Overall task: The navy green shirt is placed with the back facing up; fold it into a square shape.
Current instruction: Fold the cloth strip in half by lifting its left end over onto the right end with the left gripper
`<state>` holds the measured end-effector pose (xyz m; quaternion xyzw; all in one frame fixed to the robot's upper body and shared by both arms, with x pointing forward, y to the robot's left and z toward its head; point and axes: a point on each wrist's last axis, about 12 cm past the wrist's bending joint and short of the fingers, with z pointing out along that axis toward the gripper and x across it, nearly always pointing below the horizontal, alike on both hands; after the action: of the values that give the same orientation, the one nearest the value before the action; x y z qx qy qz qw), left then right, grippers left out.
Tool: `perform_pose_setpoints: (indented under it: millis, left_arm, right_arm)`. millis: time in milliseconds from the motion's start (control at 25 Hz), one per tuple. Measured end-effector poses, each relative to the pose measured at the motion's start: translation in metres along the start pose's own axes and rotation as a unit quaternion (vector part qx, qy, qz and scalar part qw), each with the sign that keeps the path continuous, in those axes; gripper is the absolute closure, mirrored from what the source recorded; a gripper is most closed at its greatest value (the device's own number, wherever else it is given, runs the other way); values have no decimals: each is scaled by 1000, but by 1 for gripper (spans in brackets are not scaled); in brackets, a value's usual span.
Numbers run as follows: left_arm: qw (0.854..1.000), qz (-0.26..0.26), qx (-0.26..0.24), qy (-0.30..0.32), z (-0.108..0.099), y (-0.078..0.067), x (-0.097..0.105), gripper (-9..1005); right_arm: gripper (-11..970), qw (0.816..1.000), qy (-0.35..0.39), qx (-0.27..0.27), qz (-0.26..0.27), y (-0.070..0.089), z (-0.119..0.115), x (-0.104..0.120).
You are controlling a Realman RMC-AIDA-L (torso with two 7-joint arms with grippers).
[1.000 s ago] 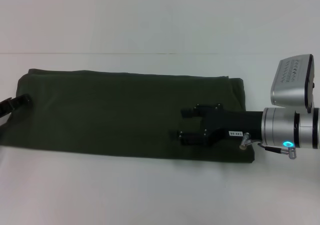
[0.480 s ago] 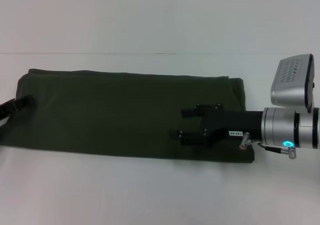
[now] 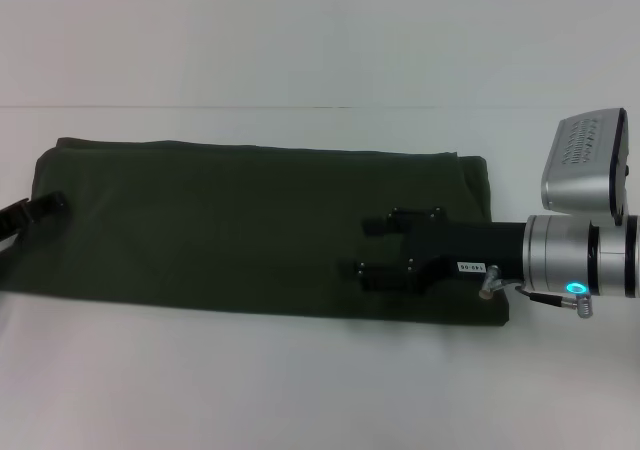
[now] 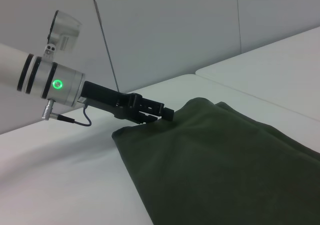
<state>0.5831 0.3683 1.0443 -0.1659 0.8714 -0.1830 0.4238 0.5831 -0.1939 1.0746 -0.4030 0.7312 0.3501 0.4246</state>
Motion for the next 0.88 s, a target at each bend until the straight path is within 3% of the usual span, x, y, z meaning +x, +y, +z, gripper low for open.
perform_pose_setpoints:
  millis: [880]
  left_arm:
    - [1000,4,-5,-3,0,1,1,137]
  right_arm:
    - [171,1000,-1,-2,0,1,0,0]
